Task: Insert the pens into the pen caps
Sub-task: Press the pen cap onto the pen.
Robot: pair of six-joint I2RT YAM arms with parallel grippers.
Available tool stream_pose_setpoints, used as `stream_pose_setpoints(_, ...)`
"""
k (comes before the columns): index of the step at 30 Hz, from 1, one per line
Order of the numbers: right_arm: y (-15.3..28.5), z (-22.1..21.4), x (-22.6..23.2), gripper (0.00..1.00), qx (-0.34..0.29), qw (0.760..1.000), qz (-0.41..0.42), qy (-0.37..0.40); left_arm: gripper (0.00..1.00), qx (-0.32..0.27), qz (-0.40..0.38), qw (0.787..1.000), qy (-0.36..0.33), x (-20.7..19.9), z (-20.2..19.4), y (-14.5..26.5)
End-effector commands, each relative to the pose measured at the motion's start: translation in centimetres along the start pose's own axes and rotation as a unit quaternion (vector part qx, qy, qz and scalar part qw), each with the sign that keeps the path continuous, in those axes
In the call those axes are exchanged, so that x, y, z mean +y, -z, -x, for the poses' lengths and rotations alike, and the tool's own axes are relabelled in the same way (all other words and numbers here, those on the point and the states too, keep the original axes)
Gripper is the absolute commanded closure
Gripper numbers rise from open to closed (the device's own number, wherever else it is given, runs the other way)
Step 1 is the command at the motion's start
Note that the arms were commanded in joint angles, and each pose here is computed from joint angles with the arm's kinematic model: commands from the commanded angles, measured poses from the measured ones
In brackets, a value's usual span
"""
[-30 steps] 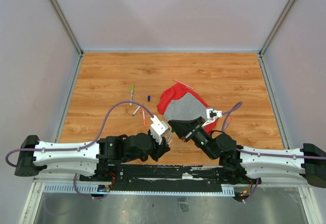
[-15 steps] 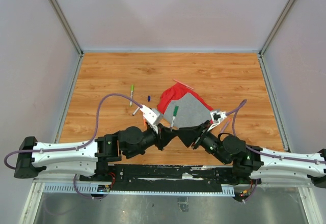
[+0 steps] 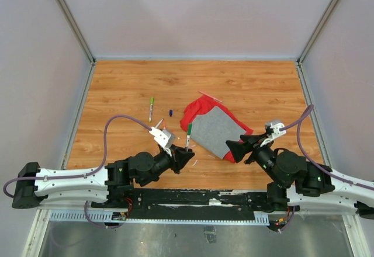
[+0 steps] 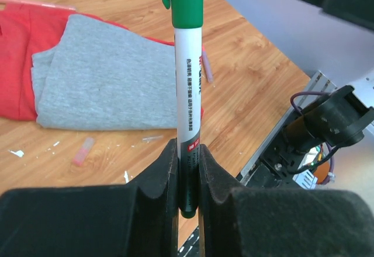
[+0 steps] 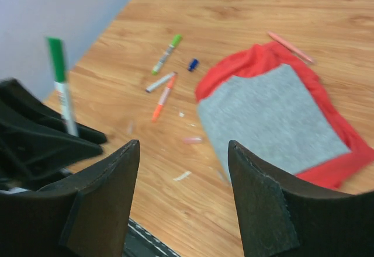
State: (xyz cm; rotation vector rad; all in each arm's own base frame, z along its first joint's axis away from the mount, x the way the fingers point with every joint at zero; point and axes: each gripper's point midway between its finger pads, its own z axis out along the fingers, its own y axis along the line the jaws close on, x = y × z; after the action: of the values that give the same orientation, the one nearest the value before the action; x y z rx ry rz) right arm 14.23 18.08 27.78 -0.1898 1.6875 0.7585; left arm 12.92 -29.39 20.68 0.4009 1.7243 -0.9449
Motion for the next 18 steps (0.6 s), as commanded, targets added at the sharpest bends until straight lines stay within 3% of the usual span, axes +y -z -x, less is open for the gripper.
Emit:
stream_pose_setpoints(1, 0.6, -1.9, -4.2, 0.38, 0.052, 0.99, -0.092, 0.098, 1.0, -0.039, -0.029, 0.998, -0.038, -0.9, 2.5, 0.5)
stream_pose_setpoints(8, -1.0, -3.6, -5.7, 0.36, 0.125, 0.979, -0.116, 0.111, 0.99, -0.024, -0.059, 0.994, -0.087, -1.8, 2.4, 0.8)
stream_pose_setpoints(13, -2.6, -5.7, -6.3, 0.35, 0.175, 0.979, -0.09, 0.056, 0.99, -0.027, -0.103, 0.989, -0.106, -3.2, 2.6, 1.0)
stream_pose_setpoints(18, -3.3, -8.0, -7.1, 0.34, 0.213, 0.974, -0.079, -0.01, 0.99, -0.018, -0.085, 0.99, -0.113, -2.8, 2.4, 0.6)
